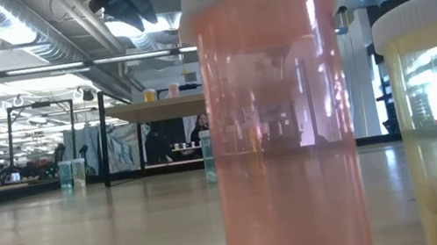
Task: Pick and place medicine bottles onto shelf by color
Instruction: Put the top right blue pill bottle on the shelf
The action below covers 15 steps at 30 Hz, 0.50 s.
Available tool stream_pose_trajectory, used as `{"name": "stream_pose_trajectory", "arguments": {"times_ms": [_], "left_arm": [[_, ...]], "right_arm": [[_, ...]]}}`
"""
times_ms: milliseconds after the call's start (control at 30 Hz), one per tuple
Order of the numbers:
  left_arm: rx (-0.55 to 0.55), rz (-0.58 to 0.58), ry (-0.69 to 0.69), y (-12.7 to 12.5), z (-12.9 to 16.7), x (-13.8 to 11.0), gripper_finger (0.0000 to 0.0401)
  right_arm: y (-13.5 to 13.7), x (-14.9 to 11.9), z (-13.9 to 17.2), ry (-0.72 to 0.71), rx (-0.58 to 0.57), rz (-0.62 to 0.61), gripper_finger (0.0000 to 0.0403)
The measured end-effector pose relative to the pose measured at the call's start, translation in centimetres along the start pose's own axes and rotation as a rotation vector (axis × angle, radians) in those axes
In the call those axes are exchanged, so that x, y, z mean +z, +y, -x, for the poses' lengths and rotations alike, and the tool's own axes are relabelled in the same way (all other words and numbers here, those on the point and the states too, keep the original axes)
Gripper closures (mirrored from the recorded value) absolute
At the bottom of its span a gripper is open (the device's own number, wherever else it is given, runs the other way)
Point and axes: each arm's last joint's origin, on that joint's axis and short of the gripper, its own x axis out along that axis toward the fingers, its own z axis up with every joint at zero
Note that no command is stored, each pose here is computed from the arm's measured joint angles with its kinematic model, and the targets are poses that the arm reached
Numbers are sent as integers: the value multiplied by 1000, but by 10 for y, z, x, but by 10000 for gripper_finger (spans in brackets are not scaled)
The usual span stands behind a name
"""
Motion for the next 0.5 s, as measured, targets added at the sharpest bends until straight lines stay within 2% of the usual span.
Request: {"name": "stream_pose_trajectory", "arguments": {"times_ms": [500], "left_arm": [[1, 0, -1, 0, 0, 0, 186]], "right_arm": [[0, 2, -6, 4, 5, 14, 286]]}}
